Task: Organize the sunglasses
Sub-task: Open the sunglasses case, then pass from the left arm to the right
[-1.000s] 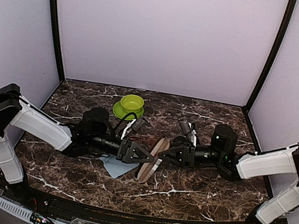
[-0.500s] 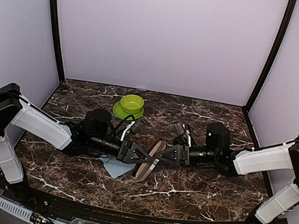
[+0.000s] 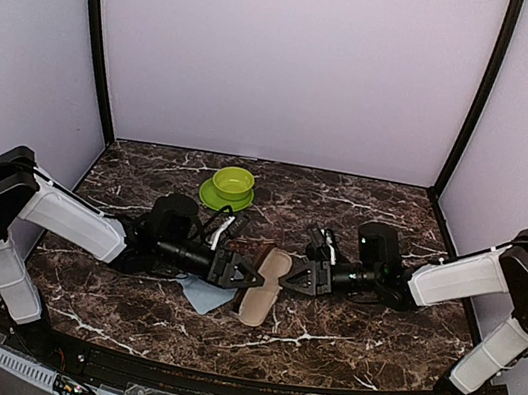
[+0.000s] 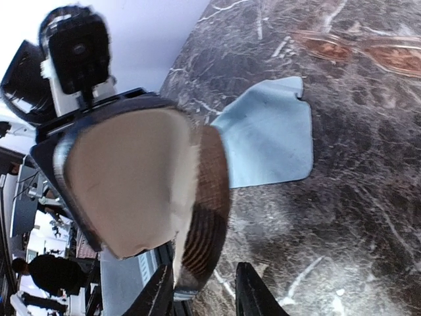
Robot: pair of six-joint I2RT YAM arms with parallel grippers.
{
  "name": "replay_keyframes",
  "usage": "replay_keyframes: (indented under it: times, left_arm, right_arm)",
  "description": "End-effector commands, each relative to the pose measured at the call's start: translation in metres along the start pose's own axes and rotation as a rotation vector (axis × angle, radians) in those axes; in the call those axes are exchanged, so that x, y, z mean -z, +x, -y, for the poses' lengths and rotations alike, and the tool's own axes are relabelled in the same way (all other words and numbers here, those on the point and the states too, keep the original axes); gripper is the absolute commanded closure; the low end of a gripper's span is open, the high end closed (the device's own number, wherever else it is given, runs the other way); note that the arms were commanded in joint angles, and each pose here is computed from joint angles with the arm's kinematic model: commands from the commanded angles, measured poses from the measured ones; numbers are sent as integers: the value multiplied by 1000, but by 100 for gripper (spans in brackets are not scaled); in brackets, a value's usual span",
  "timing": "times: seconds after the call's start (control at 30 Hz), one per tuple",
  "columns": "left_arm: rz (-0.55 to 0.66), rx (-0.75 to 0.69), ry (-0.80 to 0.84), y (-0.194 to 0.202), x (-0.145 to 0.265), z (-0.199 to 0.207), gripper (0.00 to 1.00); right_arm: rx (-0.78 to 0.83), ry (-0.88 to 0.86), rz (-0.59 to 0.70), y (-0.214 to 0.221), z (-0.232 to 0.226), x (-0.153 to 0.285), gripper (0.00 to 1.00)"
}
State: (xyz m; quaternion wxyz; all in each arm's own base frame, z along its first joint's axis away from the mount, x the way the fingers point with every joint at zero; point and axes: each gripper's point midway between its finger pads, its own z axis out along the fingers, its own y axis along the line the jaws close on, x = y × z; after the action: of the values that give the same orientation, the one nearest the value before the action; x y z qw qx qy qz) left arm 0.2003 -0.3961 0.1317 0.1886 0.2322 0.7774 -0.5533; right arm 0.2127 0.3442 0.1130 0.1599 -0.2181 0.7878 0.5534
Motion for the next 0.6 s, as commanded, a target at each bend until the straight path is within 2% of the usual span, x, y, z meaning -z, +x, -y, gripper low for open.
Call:
replay_keyframes:
  times: [0.0,0.3,0.43,0.57]
  left_arm:
    - [11,-241,326,-18,15,104,100]
    - [7,-236,320,-20,14,105,100]
    - [-28,-210,223,-14,7,84,100]
    - [-138,-183,118,-2,-2,61,100]
  right_arm:
    - [-94,233,67,-8,57,5,69]
    - [-84,265,63,-4,65,7,68]
    - [7,219,63,-8,47,12,55]
    - [136,195,28,-10,25,21,38]
